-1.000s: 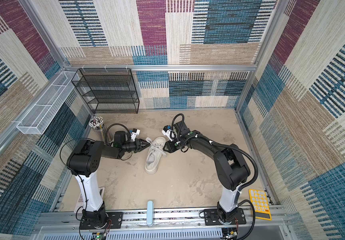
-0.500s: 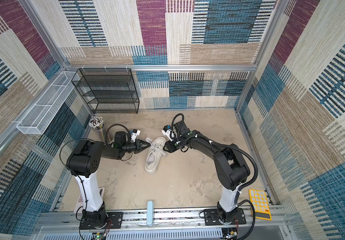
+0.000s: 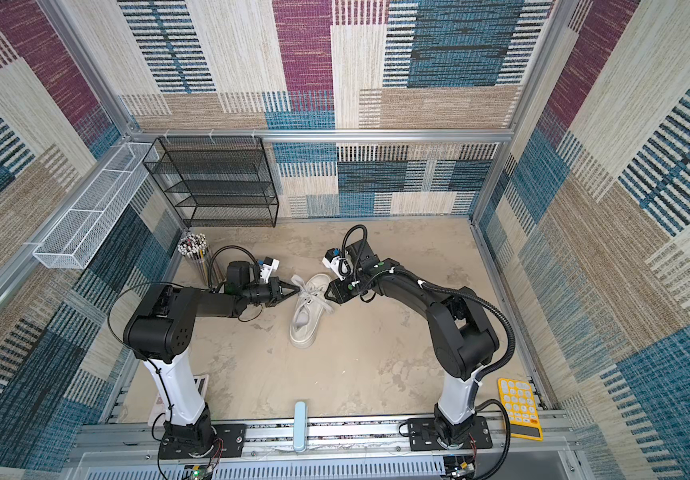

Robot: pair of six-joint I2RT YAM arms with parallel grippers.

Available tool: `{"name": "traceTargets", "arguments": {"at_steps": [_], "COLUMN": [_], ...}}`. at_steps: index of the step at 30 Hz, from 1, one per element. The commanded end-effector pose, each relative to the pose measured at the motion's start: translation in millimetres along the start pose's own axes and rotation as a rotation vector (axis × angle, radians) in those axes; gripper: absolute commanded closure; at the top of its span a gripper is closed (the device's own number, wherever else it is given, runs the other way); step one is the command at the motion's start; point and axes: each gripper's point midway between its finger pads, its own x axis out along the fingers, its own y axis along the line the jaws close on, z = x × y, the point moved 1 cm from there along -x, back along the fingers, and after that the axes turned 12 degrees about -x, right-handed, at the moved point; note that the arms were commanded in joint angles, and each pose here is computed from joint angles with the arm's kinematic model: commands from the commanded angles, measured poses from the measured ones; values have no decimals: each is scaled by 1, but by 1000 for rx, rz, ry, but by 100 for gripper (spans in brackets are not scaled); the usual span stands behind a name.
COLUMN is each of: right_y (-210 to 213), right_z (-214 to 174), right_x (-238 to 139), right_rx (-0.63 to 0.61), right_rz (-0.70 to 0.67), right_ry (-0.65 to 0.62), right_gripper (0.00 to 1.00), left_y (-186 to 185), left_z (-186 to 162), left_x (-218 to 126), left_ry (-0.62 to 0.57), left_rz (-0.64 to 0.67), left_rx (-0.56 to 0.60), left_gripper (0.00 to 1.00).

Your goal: Tie the shoes

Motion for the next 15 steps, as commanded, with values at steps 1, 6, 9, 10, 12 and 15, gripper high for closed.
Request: {"name": "traceTargets", "arguments": {"at_steps": [1,6,9,10,12,15], "right_y": [1,7,11,12,17,19], "right_z": [9,19,26,28,31,34], "right_x": [1,3,8,9,13,18], "right_rx": [-35,-133,-211,-239,-304,-365], "right_rz": [-1,-42,-56,-63,-67,-61], "right_ry": [-27,-38,-36,-34,-33,-30], "right_gripper": [64,63,63,63,63,63], "left_y": [3,6,10,12,14,15], "left_z": [0,1,3,3,3,3], "left_x": [-6,-12,-15,-17,-19,-22], "left_ry": [-17,-30,-46,-53,-64,-74], "left_rz": [54,90,97,104,113,122], "left_rx": [40,41,18,13,10,10], "left_gripper": [100,100,100,100,100,100]}}
